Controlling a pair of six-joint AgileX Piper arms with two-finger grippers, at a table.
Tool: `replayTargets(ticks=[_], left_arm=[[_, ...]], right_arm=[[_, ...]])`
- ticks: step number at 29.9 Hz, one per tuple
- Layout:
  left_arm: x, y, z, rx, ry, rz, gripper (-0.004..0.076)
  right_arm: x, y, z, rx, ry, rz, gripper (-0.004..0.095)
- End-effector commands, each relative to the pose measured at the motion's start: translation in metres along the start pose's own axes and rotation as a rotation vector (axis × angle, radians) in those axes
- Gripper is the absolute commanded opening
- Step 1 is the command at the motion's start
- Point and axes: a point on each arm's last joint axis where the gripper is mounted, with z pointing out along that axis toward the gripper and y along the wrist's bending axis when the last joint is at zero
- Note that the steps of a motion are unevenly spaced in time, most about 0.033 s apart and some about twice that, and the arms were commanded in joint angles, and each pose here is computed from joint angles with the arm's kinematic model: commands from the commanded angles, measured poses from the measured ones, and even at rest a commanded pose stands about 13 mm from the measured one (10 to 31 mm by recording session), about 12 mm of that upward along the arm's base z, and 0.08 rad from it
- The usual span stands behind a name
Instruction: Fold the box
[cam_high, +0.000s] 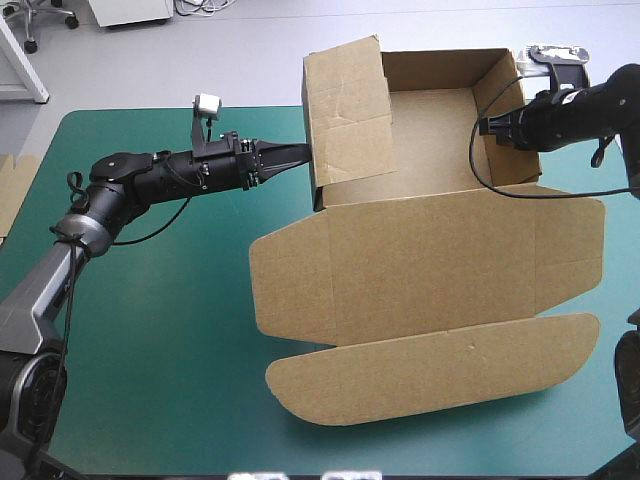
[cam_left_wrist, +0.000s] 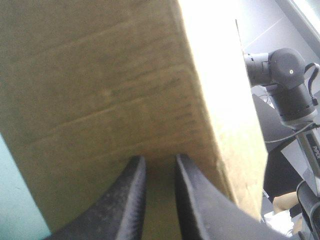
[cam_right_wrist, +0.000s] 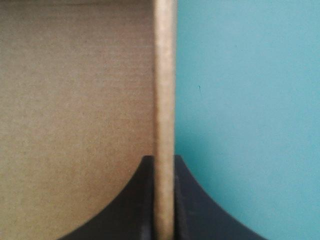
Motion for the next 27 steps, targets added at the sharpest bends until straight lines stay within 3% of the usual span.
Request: replayTargets(ticks=[1,6,13,27], left_arm=[[-0.018,-0.035,-0.002,0.104,-0.104,0.008,0.0152],[-0.020,-0.037,-0.002,0.105,-0.110,-0.005,0.0201],[-0.029,-0.049,0.000,0.111,-0.108,0.006,0.0416],[-0.036,-0.062,0.012,-0.114,0.006,0.099,0.0426]], right_arm=[[-0.010,0.009,-0.027,-0.015,-0.120,0.001,-0.0013],[-0.010,0.009,-0.027,-0.013,-0.116,0.008,-0.0013],[-0.010,0.009,-0.027,-0.013,-0.118,0.014,-0.0013],[-0.009,0.015,-0.025,-0.013,-0.099,0.016,-0.0013]])
